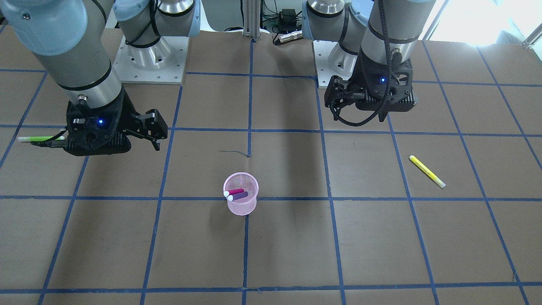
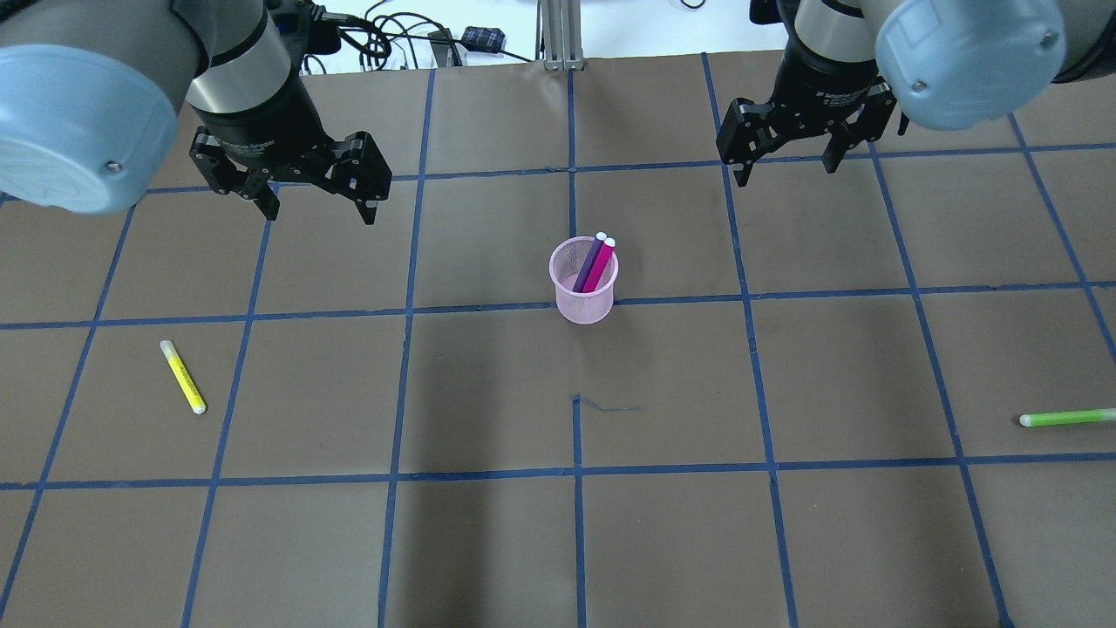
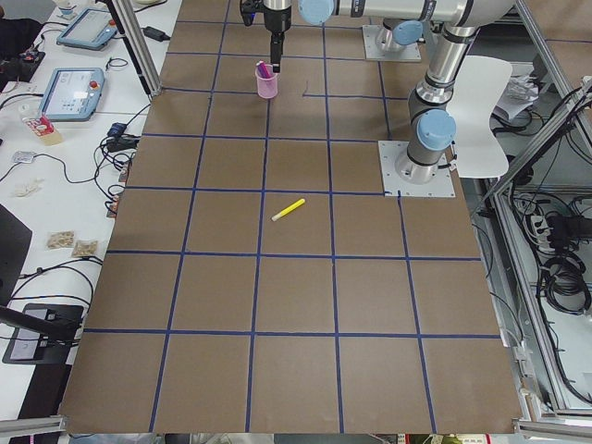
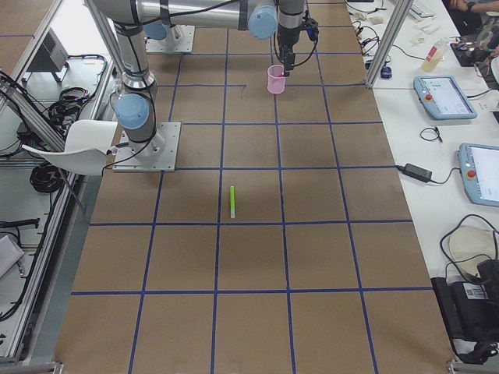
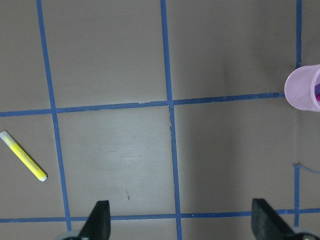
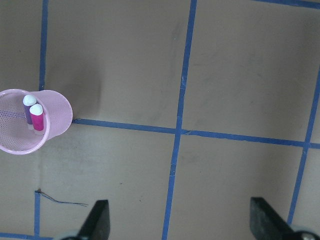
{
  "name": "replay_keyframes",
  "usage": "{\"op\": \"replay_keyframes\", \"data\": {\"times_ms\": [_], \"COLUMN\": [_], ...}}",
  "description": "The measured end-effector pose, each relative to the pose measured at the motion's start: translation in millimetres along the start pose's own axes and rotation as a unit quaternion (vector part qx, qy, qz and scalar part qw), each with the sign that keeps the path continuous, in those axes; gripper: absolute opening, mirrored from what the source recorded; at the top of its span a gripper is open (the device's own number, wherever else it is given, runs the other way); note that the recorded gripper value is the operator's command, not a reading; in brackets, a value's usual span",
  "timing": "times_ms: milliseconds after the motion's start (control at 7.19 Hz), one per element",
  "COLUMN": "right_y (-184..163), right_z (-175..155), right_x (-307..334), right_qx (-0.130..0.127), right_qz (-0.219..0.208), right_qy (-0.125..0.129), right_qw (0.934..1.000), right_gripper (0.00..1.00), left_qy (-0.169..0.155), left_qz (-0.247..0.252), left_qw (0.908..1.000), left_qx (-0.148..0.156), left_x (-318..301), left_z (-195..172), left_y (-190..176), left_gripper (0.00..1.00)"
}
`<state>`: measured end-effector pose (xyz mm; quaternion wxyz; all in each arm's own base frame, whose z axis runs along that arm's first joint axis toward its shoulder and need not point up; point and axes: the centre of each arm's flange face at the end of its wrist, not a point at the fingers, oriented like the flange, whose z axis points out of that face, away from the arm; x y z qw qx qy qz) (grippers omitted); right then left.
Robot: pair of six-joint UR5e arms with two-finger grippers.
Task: Insert purple and pink pens into pink cup
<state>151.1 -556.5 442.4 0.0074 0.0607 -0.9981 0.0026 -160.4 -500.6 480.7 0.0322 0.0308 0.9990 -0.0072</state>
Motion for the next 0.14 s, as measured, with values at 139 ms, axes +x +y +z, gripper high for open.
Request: {"op": "replay_keyframes", "data": {"times_ms": [139], "right_y": [-0.6], "right_z": [1.1], "right_x": [0.0], "right_qx": [-0.001], "right_qz": [0.000], "right_qy": [0.000], "right_qw": [1.0000], "right_gripper": [1.00], "left_qy": [0.000], "left_qz": [0.000], "left_qw": [1.0000], "left_qx": [0.000], "left_x": [0.2], "left_z": [0.0], "left_y": [-0.1], "left_gripper": [1.00]}}
